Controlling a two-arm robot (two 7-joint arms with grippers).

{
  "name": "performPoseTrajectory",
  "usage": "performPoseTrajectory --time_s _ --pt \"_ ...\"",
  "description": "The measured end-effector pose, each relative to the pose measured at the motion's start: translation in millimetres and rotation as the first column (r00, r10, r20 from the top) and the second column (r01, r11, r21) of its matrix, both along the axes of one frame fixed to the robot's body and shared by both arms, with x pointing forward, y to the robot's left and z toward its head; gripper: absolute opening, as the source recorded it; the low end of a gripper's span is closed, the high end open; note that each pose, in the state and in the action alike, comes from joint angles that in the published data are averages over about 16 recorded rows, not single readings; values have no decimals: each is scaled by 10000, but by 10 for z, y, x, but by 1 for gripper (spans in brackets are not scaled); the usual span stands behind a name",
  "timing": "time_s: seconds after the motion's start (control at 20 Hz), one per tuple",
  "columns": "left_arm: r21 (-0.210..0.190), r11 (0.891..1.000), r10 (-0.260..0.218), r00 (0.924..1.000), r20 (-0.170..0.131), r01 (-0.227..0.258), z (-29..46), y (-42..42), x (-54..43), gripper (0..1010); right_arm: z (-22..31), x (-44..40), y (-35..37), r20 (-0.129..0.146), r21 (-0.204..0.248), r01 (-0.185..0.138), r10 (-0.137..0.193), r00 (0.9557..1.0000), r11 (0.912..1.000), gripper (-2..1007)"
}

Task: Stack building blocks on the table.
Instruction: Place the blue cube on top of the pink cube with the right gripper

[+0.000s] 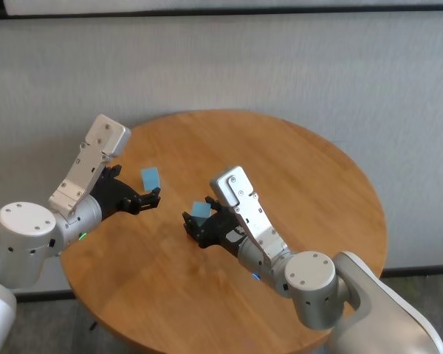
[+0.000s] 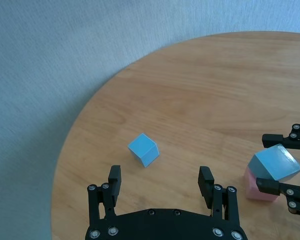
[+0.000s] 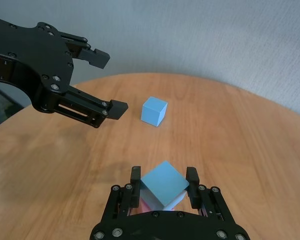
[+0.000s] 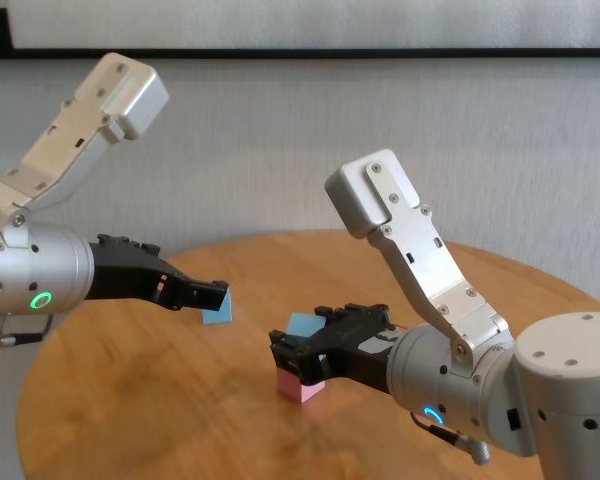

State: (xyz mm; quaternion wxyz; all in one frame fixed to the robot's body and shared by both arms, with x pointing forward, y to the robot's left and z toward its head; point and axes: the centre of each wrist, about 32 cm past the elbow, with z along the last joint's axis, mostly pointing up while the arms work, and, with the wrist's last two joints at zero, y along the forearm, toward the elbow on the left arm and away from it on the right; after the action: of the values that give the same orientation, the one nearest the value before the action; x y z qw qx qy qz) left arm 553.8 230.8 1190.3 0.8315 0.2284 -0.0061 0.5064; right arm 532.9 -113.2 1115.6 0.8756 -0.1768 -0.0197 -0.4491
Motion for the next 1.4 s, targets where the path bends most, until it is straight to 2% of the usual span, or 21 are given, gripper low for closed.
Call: performPoseTrajectory --time_s 1.4 --pt "0 10000 0 10000 0 0 0 0 0 1000 -51 -13 47 102 -124 -5 6 9999 9999 517"
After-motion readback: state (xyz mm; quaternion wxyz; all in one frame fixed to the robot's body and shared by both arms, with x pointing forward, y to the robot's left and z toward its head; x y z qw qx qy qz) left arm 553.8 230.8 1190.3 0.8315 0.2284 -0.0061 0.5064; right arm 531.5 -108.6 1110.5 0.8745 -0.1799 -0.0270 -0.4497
